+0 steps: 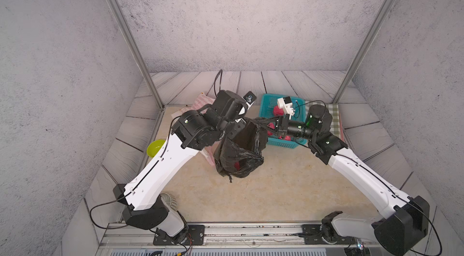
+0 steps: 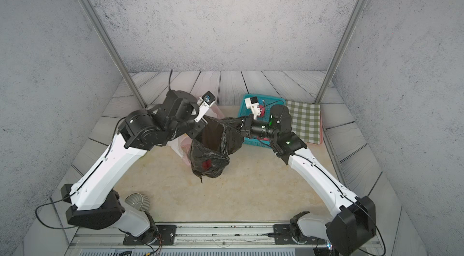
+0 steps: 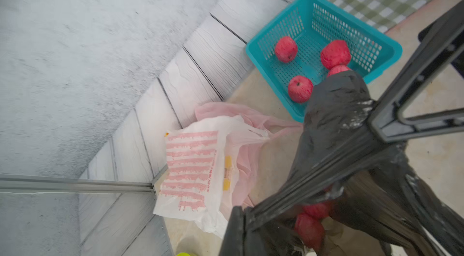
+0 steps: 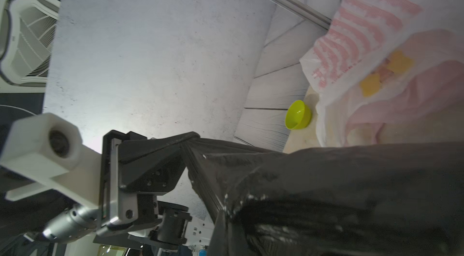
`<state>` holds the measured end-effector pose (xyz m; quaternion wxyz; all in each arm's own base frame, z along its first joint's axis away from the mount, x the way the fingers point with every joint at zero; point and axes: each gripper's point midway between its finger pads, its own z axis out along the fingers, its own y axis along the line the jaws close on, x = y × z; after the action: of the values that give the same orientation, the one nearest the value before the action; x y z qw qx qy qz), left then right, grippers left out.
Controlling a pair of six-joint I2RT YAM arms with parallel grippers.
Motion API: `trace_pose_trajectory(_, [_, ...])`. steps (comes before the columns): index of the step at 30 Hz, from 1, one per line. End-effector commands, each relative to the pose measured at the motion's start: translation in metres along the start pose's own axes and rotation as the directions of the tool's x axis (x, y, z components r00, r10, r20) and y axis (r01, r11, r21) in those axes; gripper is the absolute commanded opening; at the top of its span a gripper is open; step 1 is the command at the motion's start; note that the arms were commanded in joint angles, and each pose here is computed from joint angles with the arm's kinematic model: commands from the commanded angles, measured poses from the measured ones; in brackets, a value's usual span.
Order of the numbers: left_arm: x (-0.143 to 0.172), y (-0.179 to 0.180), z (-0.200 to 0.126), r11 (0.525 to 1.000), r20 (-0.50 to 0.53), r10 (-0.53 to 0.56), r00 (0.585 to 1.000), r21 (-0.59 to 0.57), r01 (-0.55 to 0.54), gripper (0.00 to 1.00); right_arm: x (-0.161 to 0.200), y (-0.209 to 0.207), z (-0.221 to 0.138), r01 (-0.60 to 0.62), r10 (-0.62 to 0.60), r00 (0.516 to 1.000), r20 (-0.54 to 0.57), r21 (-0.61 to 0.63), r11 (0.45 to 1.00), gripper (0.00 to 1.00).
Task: Untie the knot of a plastic bag & take out the apple
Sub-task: Untie the plastic bag at the center of the board.
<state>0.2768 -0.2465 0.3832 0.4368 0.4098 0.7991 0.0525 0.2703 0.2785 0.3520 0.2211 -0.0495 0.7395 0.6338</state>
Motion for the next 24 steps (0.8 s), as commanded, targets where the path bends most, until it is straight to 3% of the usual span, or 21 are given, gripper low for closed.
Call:
trace_pose_trajectory(1, [0.036, -0.025, 0.006, 0.998, -0.043, -0.052, 0.998, 0.023, 0.053, 0.00, 0.034, -0.077, -0.033, 0.017, -0.022, 1.000, 0.014, 0.268, 0.963, 0.00])
trace_pose_trajectory(5, [0.064, -0.078, 0.017, 0.984, -0.053, -0.096, 0.994, 0.143, 0.103, 0.00, 0.060, -0.133, -0.081, 0.051, -0.097, 0.993, 0.066, 0.499, 0.865, 0.00])
trace_pose_trajectory(10, [0.077, -0.093, 0.011, 0.978, -0.063, -0.094, 0.994, 0.182, 0.104, 0.00, 0.067, -0.166, -0.122, 0.066, -0.168, 0.983, 0.079, 0.698, 0.713, 0.04])
trace_pose_trajectory(16, [0.056, -0.074, -0.027, 0.965, 0.042, -0.153, 0.987, 0.221, 0.140, 0.00, 0.040, -0.139, -0.179, 0.048, -0.365, 0.912, 0.188, 0.834, 0.550, 0.09])
trace_pose_trajectory(17, [0.053, -0.070, -0.033, 0.965, 0.058, -0.155, 0.986, 0.222, 0.138, 0.00, 0.034, -0.130, -0.188, 0.057, -0.404, 0.895, 0.190, 0.850, 0.525, 0.13])
trace_pose_trajectory(18, [0.049, -0.066, -0.039, 0.965, 0.069, -0.153, 0.986, 0.225, 0.134, 0.00, 0.028, -0.117, -0.194, 0.083, -0.452, 0.873, 0.182, 0.858, 0.507, 0.27])
trace_pose_trajectory(19, [0.048, -0.065, -0.041, 0.965, 0.068, -0.146, 0.987, 0.228, 0.128, 0.00, 0.026, -0.106, -0.196, 0.112, -0.482, 0.859, 0.172, 0.856, 0.505, 0.39])
trace_pose_trajectory(21, [0.047, -0.069, -0.041, 0.964, 0.047, -0.126, 0.991, 0.243, 0.111, 0.00, 0.027, -0.081, -0.191, 0.197, -0.516, 0.845, 0.139, 0.817, 0.542, 0.49])
trace_pose_trajectory(22, [0.048, -0.072, -0.038, 0.962, 0.035, -0.118, 0.992, 0.251, 0.106, 0.00, 0.031, -0.069, -0.181, 0.249, -0.520, 0.845, 0.123, 0.771, 0.587, 0.49])
trace_pose_trajectory(24, [0.052, -0.083, -0.030, 0.956, 0.008, -0.108, 0.994, 0.276, 0.101, 0.00, 0.055, -0.033, -0.146, 0.380, -0.500, 0.861, 0.091, 0.539, 0.752, 0.46])
